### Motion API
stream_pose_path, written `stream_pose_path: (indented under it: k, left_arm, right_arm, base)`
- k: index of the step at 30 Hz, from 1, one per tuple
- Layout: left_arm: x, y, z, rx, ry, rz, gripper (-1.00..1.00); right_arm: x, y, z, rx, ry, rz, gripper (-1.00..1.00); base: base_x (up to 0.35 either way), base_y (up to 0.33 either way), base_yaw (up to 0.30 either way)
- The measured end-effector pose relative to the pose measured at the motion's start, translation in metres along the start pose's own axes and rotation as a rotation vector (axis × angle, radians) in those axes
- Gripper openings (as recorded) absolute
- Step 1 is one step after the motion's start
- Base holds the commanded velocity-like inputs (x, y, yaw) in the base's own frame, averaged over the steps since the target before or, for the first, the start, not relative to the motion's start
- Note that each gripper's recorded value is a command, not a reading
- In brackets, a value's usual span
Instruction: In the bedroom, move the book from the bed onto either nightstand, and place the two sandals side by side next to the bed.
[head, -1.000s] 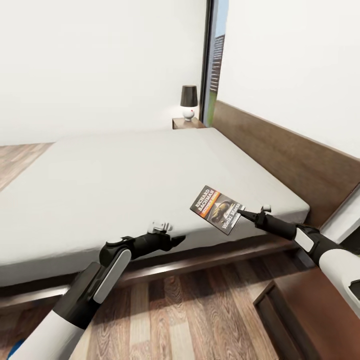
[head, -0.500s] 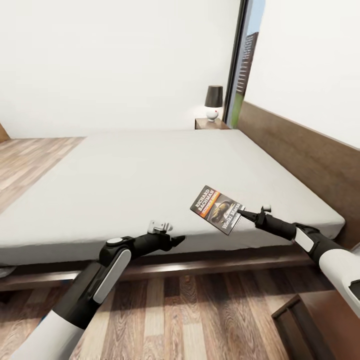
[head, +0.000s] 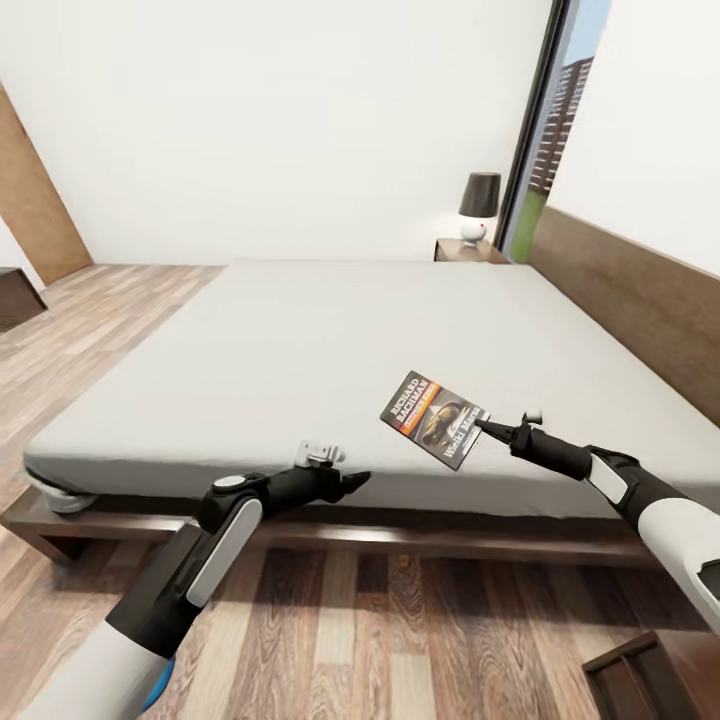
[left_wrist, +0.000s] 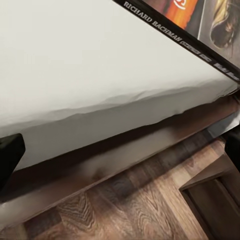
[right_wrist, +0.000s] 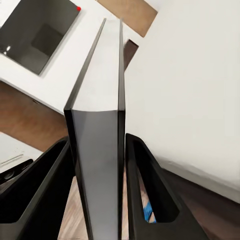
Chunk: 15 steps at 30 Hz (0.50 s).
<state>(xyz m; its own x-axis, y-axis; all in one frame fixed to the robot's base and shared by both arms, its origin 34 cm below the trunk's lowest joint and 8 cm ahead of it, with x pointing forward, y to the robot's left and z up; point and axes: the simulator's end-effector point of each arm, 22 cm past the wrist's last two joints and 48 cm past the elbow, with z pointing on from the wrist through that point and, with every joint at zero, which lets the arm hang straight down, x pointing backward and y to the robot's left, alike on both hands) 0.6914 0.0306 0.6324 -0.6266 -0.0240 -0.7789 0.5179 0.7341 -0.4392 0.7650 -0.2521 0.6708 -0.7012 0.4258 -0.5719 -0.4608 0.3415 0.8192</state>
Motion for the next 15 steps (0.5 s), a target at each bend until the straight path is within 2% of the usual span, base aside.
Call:
stream_pose_path:
  k: [15]
  left_arm:
    - [0.0000,0.0011,0.0003,-0.005,-0.001,-0.001,1.00]
  right_arm:
    - [0.0012,-0.0021,0.0018,0.010,0.002,0.001,-1.00]
  base:
    - [0.000,0.000,0.282]
